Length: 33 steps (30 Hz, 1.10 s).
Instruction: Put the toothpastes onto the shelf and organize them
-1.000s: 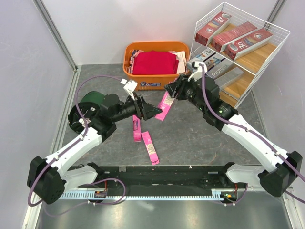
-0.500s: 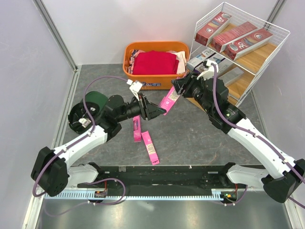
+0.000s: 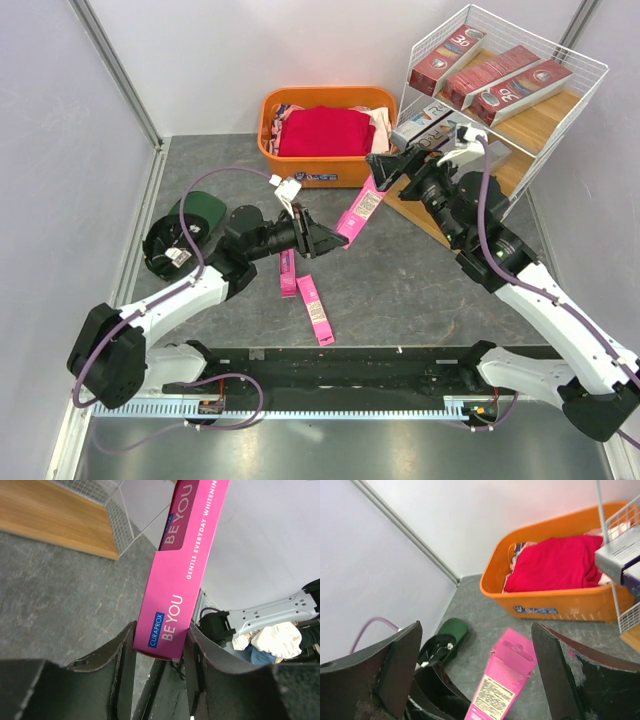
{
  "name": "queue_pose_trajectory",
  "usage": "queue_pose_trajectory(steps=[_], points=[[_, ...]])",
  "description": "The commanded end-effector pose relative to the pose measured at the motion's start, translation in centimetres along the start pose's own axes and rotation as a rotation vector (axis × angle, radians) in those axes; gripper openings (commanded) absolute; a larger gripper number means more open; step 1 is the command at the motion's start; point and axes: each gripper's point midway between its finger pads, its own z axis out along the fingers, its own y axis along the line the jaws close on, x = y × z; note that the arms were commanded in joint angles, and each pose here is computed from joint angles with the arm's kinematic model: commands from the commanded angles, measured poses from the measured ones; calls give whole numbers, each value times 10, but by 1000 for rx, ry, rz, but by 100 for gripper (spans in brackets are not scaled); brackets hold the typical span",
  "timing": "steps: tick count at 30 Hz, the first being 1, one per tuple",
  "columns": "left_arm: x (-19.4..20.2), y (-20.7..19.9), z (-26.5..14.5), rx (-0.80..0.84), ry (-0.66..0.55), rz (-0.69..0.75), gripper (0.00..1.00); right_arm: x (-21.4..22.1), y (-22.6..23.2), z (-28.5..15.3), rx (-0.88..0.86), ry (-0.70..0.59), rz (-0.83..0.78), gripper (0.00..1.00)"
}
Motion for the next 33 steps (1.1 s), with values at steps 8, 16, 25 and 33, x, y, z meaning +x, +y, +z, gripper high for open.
queue_pose_trajectory(steps=[8, 16, 25, 33], points=[[38, 31, 4, -23, 105, -106, 31, -52, 0, -30, 23, -175, -35, 98], [56, 71, 53, -10, 233, -219, 31, -62, 0, -41, 17, -199, -50, 98], [60, 111, 130, 13, 292, -330, 29, -73, -2, -52, 32, -228, -72, 98], [60, 133, 191, 36, 279, -447, 23, -76, -6, -58, 49, -236, -90, 98]])
